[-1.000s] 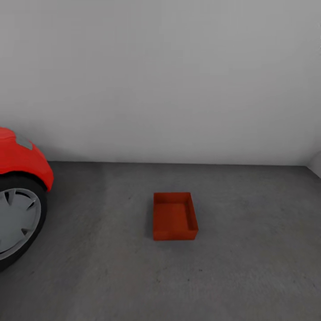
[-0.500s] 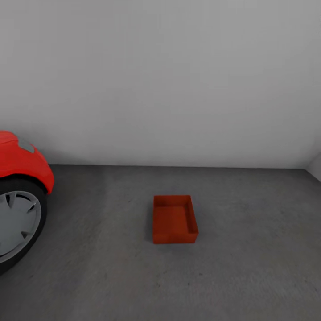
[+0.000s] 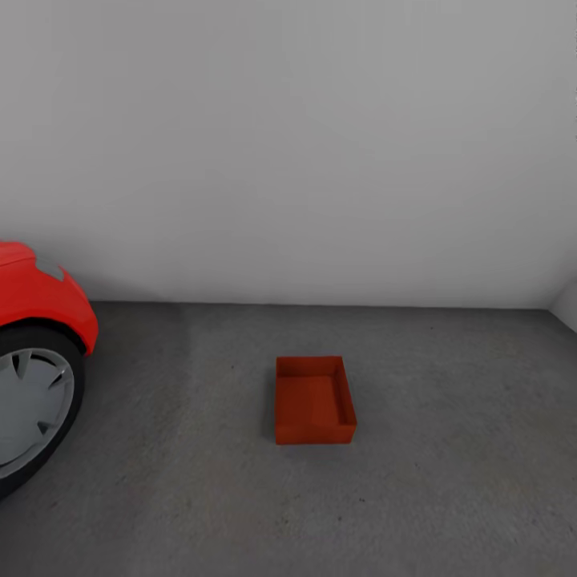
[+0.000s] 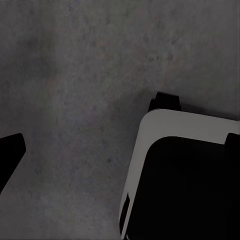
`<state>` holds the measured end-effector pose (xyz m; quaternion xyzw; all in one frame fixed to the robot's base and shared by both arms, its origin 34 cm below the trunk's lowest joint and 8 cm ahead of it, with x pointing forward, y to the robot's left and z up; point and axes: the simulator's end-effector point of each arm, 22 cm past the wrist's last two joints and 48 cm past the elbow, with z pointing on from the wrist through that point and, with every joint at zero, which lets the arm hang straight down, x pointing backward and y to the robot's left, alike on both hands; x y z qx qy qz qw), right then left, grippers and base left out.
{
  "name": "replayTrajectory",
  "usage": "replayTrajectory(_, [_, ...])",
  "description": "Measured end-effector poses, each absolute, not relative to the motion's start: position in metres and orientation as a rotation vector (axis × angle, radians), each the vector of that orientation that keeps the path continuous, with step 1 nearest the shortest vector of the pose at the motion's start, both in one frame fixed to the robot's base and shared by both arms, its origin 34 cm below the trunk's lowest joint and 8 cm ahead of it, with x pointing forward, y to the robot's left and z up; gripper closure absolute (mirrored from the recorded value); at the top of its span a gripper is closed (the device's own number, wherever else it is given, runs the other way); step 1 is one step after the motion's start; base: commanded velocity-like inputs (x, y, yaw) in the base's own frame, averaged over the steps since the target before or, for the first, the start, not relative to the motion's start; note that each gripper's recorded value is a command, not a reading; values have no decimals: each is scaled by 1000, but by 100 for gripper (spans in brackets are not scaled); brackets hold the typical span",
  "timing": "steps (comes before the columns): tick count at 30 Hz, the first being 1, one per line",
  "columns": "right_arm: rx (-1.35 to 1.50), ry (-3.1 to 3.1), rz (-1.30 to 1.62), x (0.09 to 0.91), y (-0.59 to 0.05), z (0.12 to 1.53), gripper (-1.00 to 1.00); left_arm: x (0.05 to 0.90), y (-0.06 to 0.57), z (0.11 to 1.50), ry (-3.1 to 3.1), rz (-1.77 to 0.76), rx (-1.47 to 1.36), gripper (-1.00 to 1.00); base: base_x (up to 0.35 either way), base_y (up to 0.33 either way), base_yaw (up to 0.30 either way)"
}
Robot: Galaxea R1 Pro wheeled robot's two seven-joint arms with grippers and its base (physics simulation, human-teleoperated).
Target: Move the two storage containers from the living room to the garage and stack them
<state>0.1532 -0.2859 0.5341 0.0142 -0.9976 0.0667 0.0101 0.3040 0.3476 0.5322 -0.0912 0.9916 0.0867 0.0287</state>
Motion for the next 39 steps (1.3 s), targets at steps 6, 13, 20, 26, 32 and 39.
replayTrajectory(6, [44,-3123,208,157,-285,534,-100,308,348,534,3050,265,-281,-100,0,0,0])
replayTrajectory(13, [43,-3134,211,161,-286,535,-100,312,348,536,3039,263,-282,-100,0,0,0])
replayTrajectory(20, [46,-3144,216,165,-289,535,-100,317,348,538,3028,260,-282,-100,0,0,0])
replayTrajectory(26, [65,-3154,208,169,-286,535,-100,321,348,540,3018,258,-283,-100,0,0,0])
replayTrajectory(32, [63,-3164,212,173,-287,536,-100,324,348,542,3009,256,-284,-100,0,0,0])
replayTrajectory(39, [63,-3176,214,178,-287,536,-100,329,348,544,2997,253,-284,-100,0,0,0])
